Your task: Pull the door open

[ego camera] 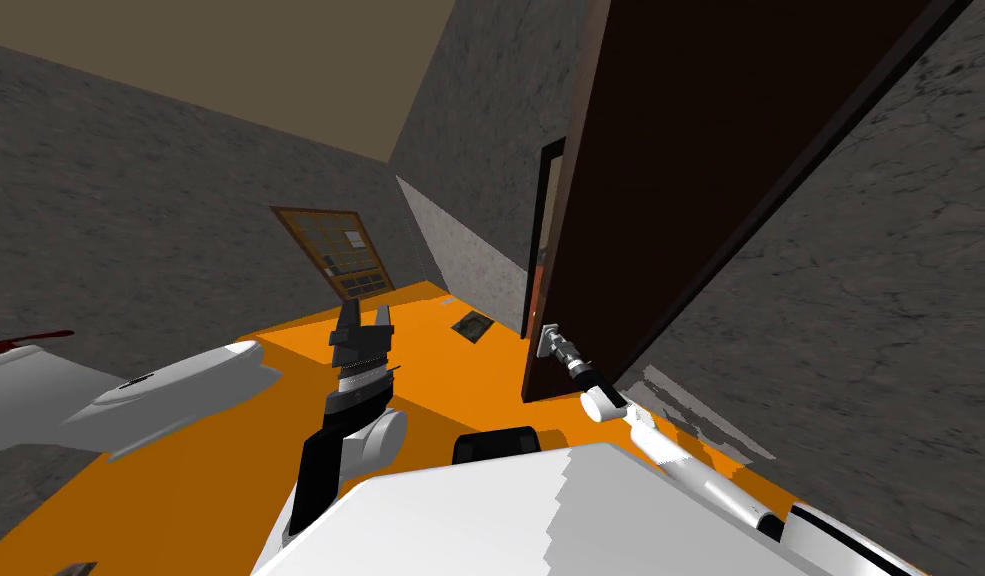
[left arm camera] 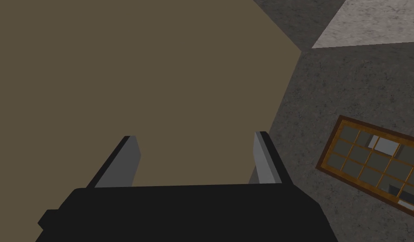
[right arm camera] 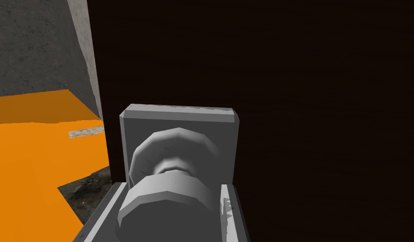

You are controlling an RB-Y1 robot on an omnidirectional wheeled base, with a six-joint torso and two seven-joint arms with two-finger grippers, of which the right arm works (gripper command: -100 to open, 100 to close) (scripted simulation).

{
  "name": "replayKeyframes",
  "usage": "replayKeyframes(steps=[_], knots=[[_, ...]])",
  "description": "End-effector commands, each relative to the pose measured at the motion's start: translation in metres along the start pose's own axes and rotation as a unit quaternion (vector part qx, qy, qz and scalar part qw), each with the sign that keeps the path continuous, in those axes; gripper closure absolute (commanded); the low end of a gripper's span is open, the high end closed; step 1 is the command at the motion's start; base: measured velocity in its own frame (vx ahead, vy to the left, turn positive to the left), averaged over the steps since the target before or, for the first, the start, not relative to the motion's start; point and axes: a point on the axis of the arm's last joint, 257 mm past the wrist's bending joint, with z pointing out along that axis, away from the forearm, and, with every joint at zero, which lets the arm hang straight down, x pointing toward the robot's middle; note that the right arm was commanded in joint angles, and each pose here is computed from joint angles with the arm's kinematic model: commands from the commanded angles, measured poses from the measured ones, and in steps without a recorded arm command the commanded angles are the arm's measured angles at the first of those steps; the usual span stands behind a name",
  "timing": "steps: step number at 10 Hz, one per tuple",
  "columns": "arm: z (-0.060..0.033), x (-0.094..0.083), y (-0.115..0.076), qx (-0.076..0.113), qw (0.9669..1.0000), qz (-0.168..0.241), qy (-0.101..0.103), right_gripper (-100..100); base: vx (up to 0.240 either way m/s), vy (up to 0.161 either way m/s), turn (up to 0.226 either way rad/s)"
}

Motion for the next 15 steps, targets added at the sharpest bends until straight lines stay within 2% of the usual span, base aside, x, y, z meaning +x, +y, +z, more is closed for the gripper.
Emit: replayKeyframes(steps=[1, 5, 9, 11, 12, 15], knots=[[-0.0110, 0.006, -0.004, 0.018, 0.9998, -0.005, 0.009, 100, -0.003, -0.011, -0.126], [-0.0501, 0.007, -0.026, 0.080, 0.9966, -0.008, 0.014, 100, 0.005, -0.029, -0.122], [-0.0913, 0.007, -0.047, 0.139, 0.9902, 0.000, 0.009, 100, -0.005, -0.050, -0.119], [-0.1040, 0.007, -0.053, 0.156, 0.9877, 0.006, 0.006, 100, -0.006, -0.051, -0.067], [-0.1017, 0.003, -0.054, 0.151, 0.9885, 0.003, 0.003, 100, -0.008, -0.013, -0.004], [-0.1151, 0.005, -0.052, 0.169, 0.9855, 0.000, 0.011, 100, 0.018, 0.002, -0.037]])
